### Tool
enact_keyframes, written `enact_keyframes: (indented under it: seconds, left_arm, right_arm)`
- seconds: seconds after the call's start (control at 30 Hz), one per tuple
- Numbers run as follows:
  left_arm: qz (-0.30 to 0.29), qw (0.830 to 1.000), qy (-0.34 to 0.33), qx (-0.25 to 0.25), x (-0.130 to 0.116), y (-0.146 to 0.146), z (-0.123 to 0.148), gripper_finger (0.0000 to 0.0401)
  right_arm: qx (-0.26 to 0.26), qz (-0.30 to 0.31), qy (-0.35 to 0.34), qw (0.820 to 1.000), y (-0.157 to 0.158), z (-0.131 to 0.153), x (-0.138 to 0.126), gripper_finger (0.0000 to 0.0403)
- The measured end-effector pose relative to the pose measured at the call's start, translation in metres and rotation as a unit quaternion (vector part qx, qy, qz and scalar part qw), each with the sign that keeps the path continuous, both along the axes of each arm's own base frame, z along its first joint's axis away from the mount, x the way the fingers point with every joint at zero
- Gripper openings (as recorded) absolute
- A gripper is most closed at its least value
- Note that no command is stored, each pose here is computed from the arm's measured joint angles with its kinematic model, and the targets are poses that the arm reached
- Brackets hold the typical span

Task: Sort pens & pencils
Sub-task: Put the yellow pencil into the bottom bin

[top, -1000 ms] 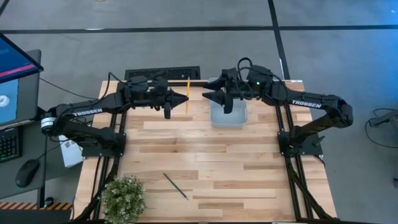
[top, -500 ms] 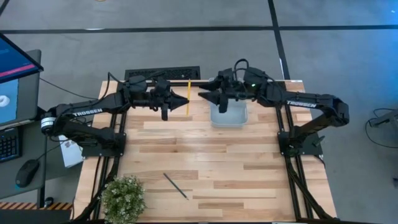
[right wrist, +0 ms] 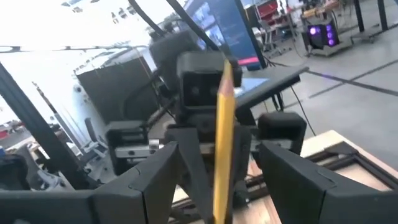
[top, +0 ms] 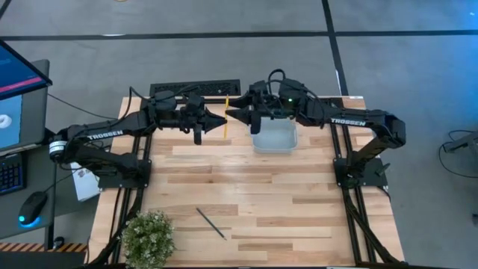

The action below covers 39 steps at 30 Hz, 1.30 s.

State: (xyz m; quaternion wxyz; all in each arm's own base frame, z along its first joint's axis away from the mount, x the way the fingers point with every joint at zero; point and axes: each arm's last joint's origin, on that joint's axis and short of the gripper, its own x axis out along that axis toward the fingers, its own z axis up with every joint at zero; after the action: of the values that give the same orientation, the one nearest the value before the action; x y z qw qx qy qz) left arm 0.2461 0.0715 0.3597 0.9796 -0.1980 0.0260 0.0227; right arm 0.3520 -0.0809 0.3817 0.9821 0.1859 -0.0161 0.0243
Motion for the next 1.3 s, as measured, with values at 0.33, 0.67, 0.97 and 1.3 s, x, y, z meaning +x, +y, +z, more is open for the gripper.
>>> enact_keyframes:
  seconds: [0.33,0.67,0.97,1.3]
  left_arm:
    - [0.000,1.000,0.000,0.005,0.0000,0.0000,0.0000,0.0012]
    - [-0.001,1.000,0.001,0.011,0.0000,0.0000,0.0000,0.0012]
    - [-0.001,1.000,0.001,0.011,0.0000,0.0000,-0.0001,0.0012]
    - [0.005,1.000,0.002,0.010,0.0001,0.0003,-0.0003,0.0018]
  right_arm:
    - [-0.002,0.001,-0.008,1.000,-0.0011,0.0067,0.0045,0.0219]
    - [-0.002,0.002,-0.009,1.000,-0.0011,0.0066,0.0045,0.0119]
    - [-0.014,0.000,-0.008,1.000,-0.0013,0.0064,0.0045,0.0047]
    - [-0.020,-0.001,-0.006,1.000,-0.0013,0.0059,0.0045,0.0048]
